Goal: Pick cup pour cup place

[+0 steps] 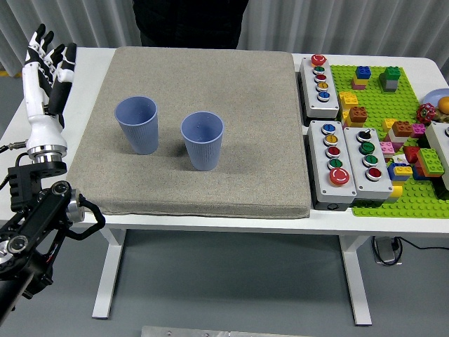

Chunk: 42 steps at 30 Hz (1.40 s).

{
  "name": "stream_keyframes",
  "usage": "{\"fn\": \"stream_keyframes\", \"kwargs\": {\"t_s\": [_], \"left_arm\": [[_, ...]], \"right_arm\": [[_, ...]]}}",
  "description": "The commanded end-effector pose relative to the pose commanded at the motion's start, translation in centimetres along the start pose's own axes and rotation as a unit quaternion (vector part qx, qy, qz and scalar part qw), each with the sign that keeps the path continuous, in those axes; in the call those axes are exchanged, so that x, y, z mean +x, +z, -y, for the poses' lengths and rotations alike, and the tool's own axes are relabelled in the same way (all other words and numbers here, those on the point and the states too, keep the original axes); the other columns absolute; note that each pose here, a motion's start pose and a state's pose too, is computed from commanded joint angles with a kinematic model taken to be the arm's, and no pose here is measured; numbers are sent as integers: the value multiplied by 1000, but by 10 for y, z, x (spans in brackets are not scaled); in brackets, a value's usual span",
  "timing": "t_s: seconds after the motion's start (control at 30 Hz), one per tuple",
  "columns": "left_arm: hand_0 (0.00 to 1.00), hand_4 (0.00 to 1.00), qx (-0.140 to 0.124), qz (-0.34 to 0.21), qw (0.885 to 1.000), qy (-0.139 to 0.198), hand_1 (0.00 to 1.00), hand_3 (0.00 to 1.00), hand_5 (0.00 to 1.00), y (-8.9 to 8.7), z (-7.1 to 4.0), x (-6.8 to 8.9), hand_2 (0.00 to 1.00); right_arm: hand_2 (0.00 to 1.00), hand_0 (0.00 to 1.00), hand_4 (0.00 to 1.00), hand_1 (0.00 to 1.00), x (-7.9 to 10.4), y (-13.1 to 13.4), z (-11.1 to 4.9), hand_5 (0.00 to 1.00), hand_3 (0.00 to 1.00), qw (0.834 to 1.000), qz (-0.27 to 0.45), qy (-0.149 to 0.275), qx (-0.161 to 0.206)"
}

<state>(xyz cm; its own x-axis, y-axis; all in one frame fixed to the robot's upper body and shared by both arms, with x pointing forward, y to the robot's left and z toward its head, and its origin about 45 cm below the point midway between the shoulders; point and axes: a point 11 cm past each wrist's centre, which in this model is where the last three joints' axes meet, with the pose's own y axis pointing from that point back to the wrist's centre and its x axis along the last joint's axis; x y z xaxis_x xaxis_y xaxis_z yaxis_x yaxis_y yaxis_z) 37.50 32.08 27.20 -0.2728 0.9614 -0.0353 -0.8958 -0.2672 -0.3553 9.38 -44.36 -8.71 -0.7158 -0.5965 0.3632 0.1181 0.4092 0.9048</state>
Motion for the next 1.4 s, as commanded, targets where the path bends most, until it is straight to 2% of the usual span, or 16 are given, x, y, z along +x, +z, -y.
{"fn": "stream_keyframes", "kwargs": {"t_s": [0.03, 0.07, 0.17, 0.4, 0.67, 1.4], "left_arm": [[716, 882, 4, -19, 1000, 1, 718, 835, 929, 0, 1, 1, 799], [735, 868, 3, -43, 999, 4, 743, 857, 998, 4, 5, 4, 842], [735, 868, 14, -102, 995, 14, 743, 857, 998, 5, 11, 11, 842], [742, 861, 49, -241, 968, 44, 752, 866, 998, -7, 13, 21, 850], [749, 861, 53, -228, 971, 48, 757, 878, 998, -10, 9, 24, 861], [751, 863, 56, -222, 973, 37, 762, 884, 998, -9, 9, 14, 867]], "right_arm": [[550, 668, 2, 608, 0, 0, 0, 99, 535, 1000, 0, 0, 0], [549, 668, 2, 608, 0, 0, 0, 103, 537, 1000, 0, 1, 0], [549, 668, 2, 608, 1, 0, 0, 103, 537, 1000, -2, 2, 0], [549, 668, 2, 608, 4, 1, 1, 106, 537, 1000, -6, 5, -1], [549, 668, 2, 608, 6, 3, 2, 112, 539, 1000, -5, 6, -3], [550, 668, 2, 608, 1, 2, 1, 123, 541, 1000, 4, 3, -1]]}}
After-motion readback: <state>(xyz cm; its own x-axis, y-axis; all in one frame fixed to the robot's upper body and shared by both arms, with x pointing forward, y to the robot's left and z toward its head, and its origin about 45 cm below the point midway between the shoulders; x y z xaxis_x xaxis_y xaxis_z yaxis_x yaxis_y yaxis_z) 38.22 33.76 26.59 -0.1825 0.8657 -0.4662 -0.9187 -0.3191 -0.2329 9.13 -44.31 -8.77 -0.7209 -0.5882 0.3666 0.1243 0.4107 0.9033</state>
